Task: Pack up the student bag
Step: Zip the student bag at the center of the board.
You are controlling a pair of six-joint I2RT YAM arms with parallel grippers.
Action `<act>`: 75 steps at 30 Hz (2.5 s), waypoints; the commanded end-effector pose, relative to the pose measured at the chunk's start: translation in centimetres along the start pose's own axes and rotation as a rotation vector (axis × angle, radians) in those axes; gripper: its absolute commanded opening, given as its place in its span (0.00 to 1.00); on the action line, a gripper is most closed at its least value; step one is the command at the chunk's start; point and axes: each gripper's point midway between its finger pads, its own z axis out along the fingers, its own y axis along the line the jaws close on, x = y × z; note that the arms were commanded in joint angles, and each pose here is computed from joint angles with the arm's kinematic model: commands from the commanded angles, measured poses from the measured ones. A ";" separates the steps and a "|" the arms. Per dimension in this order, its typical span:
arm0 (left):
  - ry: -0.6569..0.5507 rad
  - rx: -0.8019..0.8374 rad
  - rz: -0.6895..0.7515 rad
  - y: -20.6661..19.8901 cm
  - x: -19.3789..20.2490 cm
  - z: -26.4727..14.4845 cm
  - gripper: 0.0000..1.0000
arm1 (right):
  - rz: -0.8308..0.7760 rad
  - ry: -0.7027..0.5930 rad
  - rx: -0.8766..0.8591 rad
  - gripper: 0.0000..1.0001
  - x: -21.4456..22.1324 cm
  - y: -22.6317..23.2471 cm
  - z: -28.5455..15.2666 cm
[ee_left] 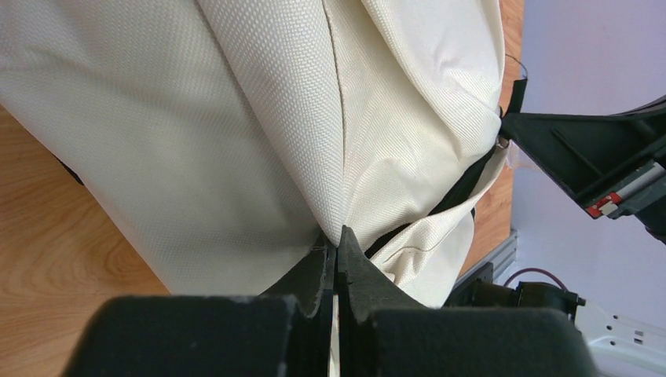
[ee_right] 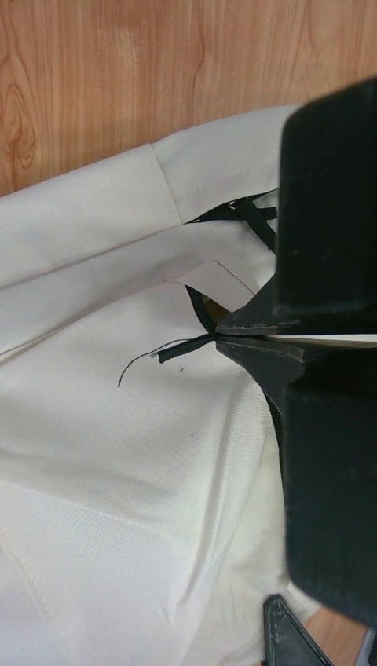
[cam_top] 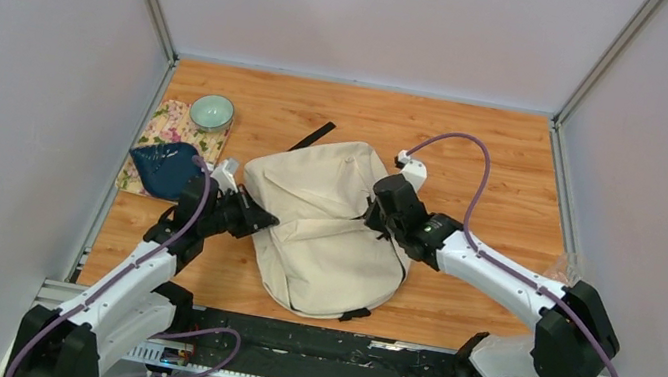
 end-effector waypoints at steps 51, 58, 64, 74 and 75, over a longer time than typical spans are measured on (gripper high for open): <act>0.160 0.167 0.085 -2.7 -0.8 -2.5 0.76 | 0.058 -0.104 -0.090 0.00 1.4 1.2 -2.6; 0.177 0.091 0.018 -1.4 1.9 -1.8 0.77 | 0.054 -0.106 -0.089 0.00 1.3 1.2 -2.8; 0.198 0.064 0.031 -1.1 2.8 -1.0 0.78 | 0.049 -0.099 -0.105 0.00 1.3 1.5 -2.9; 0.223 0.053 0.081 -1.3 2.8 0.3 0.00 | 0.043 -0.095 -0.086 0.00 1.6 0.9 -2.8; 0.222 0.036 0.091 -1.0 2.7 0.4 0.00 | 0.043 -0.094 -0.079 0.00 1.6 0.7 -2.7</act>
